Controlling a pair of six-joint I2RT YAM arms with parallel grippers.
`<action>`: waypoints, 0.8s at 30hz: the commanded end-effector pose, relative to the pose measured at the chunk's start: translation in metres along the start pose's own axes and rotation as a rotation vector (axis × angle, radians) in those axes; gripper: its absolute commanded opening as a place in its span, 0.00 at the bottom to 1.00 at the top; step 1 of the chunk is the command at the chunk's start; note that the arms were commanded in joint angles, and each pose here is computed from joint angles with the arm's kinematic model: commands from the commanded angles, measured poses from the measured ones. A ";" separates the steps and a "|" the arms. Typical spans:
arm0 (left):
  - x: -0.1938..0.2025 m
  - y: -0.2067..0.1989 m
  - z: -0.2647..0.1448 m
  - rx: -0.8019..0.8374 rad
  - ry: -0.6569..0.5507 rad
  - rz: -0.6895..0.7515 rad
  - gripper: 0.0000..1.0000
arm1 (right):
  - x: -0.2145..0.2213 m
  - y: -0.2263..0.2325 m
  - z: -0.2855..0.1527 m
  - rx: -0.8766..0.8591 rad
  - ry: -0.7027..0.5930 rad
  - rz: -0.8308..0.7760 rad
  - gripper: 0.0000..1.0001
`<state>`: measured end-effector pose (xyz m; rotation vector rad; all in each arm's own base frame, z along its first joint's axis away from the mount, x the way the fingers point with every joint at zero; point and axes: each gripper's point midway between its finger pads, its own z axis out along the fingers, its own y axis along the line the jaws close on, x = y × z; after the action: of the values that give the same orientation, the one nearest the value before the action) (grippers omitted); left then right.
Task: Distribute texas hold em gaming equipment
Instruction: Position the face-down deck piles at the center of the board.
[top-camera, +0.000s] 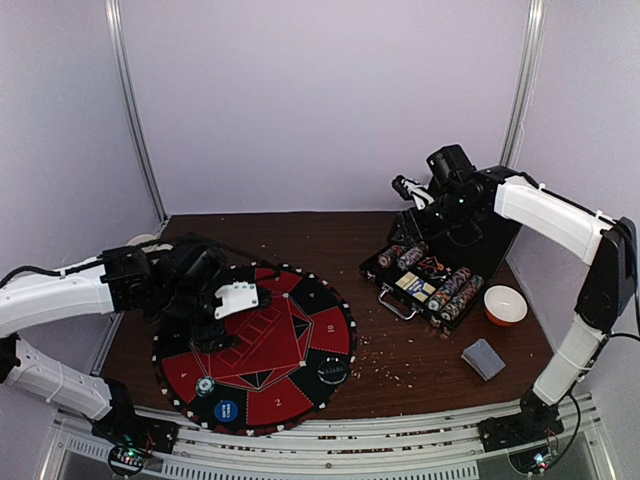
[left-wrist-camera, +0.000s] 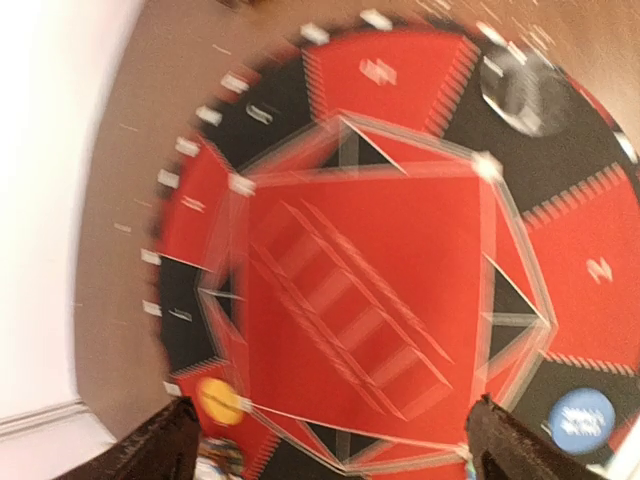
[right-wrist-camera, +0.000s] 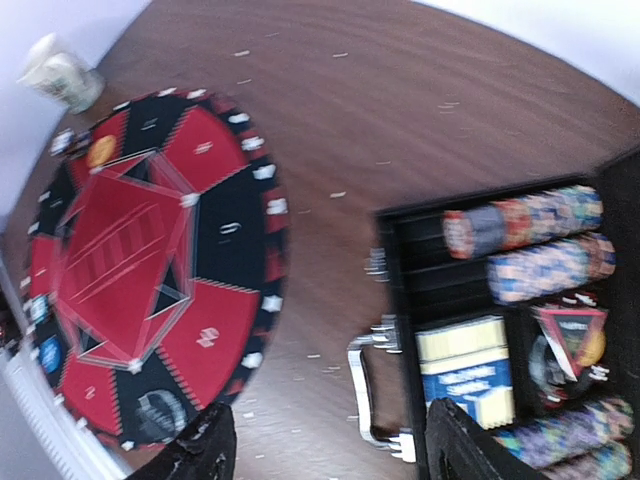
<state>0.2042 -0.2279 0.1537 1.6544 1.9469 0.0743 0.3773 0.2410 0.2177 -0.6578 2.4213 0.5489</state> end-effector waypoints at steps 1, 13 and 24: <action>-0.070 0.084 -0.026 -0.322 -0.196 -0.154 0.98 | -0.009 -0.054 -0.031 0.338 -0.003 0.007 0.69; -0.132 0.207 -0.045 -0.593 -0.543 -0.546 0.98 | 0.108 -0.072 -0.046 0.487 0.429 0.204 0.85; -0.109 0.216 -0.027 -0.621 -0.498 -0.489 0.98 | 0.239 -0.073 -0.051 0.562 0.855 0.334 1.00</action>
<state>0.3882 -0.2744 0.2866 0.7230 1.7213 0.0792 0.2673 0.1070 0.1132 -0.3087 3.1190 -0.2049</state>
